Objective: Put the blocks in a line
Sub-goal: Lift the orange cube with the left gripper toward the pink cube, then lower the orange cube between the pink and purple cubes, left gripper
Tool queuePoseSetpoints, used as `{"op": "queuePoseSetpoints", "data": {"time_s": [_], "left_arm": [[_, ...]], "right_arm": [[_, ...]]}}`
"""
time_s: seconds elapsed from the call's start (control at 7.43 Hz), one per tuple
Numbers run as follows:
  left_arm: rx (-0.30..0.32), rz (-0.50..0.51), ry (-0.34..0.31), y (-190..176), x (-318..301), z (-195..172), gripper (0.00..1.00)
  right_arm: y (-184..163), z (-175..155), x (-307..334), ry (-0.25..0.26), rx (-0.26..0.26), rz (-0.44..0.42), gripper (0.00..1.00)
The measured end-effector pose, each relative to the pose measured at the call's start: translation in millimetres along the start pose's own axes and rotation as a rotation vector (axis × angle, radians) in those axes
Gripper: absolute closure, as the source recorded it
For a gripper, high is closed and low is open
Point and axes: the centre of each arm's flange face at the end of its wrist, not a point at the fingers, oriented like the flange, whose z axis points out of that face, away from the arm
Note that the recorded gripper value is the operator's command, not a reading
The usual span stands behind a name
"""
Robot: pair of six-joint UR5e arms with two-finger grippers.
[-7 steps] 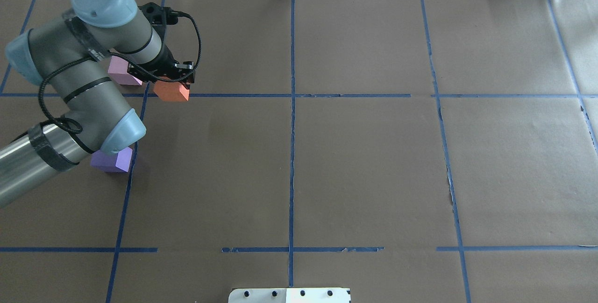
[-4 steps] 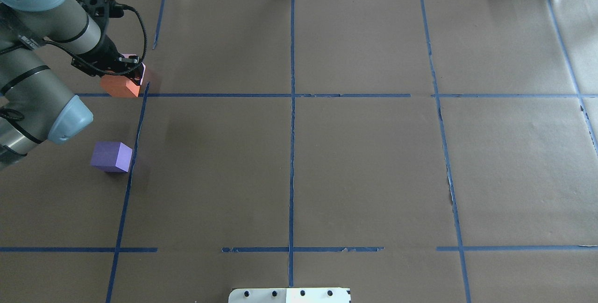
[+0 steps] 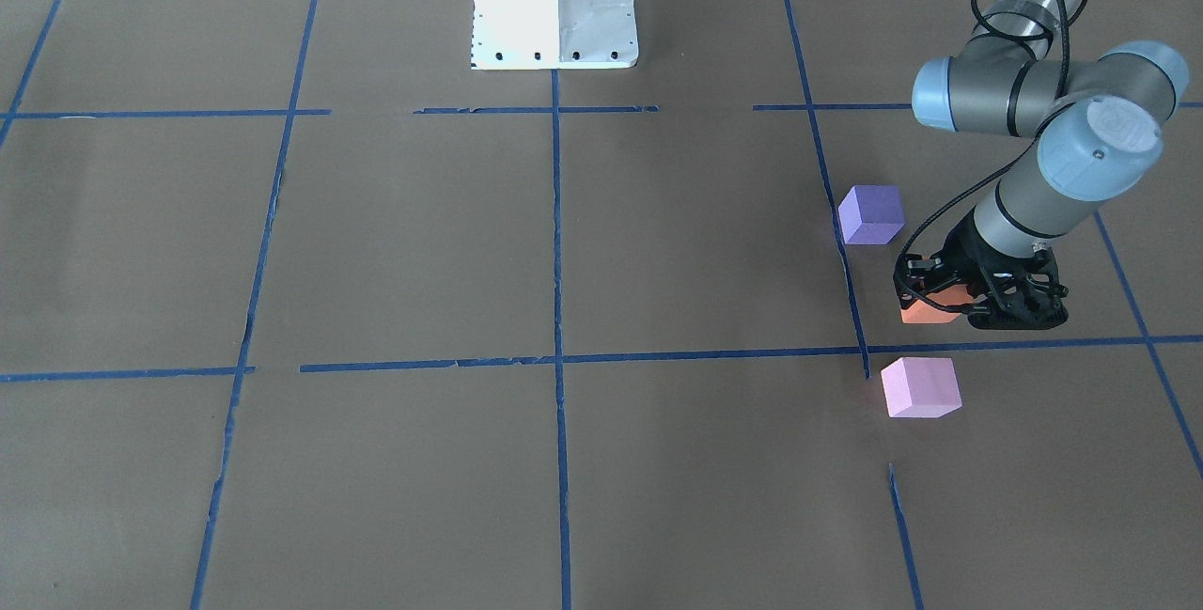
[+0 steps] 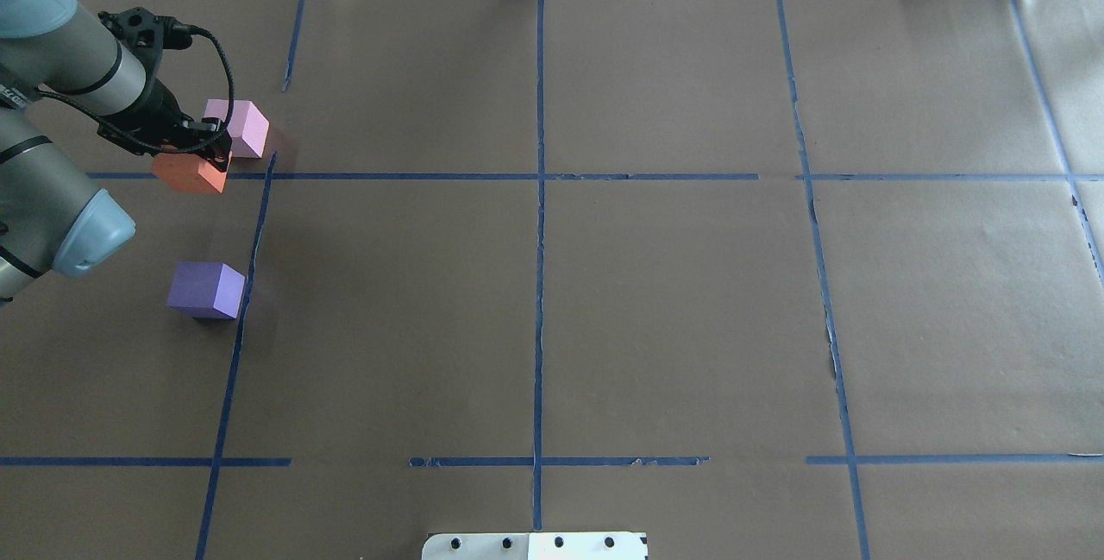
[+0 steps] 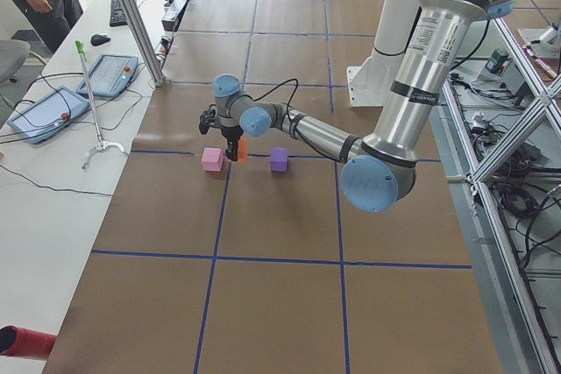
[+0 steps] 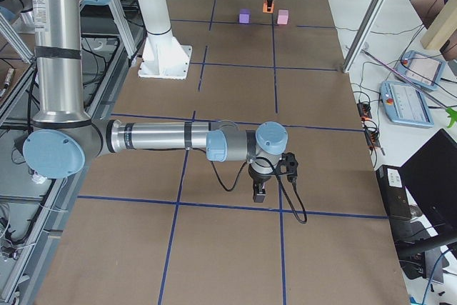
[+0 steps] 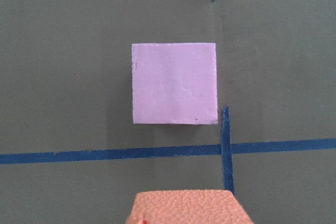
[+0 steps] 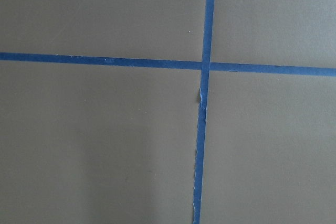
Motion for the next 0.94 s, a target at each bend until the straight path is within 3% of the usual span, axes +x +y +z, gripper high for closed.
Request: {"op": "queuePoseSetpoints", "data": {"time_s": [0.94], "left_arm": [[-0.005,-0.071,0.023,0.2,1.0,37.3,0.63]], "right_arm": [[0.0,0.0,0.0,0.0,0.0,0.0,0.0]]}}
